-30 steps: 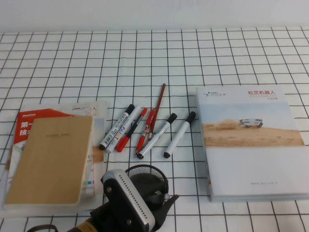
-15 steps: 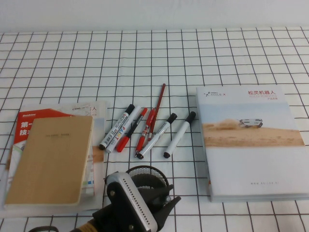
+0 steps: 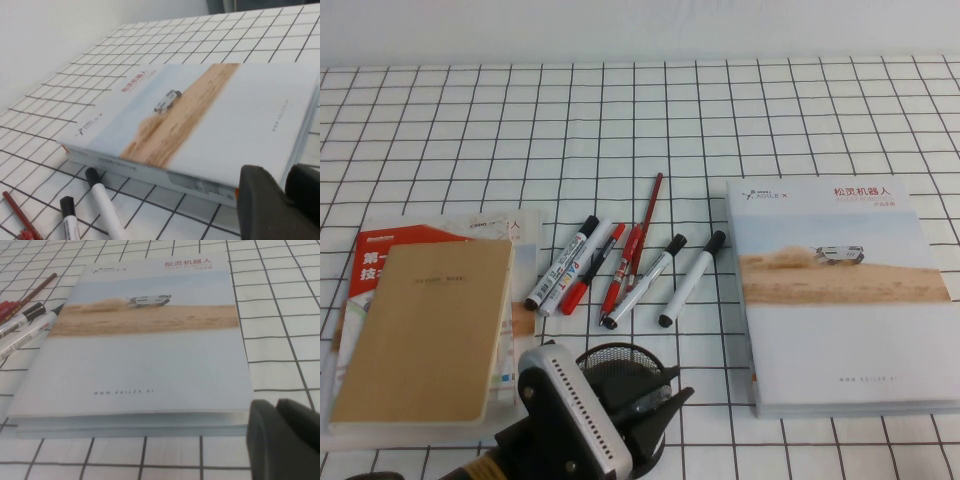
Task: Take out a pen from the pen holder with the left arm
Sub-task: 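Take a marker out of the pen holder and lay it on the table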
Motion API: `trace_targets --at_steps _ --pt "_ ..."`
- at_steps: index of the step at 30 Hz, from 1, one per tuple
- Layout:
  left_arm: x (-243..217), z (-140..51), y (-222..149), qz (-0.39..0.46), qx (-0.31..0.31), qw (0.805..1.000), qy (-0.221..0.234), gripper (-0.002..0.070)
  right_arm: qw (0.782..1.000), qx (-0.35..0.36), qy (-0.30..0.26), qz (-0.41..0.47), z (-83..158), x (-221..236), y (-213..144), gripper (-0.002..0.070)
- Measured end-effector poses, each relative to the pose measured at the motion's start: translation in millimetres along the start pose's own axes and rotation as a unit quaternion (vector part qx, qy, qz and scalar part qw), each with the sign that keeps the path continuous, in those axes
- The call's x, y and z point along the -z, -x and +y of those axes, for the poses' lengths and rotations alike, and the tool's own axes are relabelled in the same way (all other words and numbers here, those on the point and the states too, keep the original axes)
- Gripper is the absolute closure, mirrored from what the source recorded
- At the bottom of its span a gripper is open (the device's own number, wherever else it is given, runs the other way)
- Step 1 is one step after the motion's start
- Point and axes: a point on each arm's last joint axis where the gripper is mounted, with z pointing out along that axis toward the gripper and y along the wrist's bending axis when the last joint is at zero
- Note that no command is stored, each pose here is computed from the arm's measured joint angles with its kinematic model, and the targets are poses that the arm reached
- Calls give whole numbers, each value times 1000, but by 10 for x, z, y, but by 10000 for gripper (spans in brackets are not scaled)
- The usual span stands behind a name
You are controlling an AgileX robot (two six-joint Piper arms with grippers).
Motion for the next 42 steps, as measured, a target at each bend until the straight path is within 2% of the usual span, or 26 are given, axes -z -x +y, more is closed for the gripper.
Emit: trace_targets --at_steps 8,14,16,18,21,25,35,42 --pt "117 76 110 -3 20 1000 18 651 1000 0 0 0 0 0 0 691" --pt "115 48 74 16 18 1000 3 662 1000 0 0 0 0 0 0 691" --pt "117 45 100 3 9 1000 1 635 1000 0 0 0 0 0 0 691" --pt "125 52 139 -15 4 1000 3 575 1000 0 0 0 0 0 0 691" --pt "148 70 195 -37 7 999 9 412 1000 0 0 0 0 0 0 691" --pt "140 53 170 -26 40 999 0 301 1000 0 0 0 0 0 0 691" --pt "38 -26 28 5 46 999 -22 272 1000 0 0 0 0 0 0 691" --pt "-30 -37 -57 15 52 998 -12 272 1000 0 0 0 0 0 0 691"
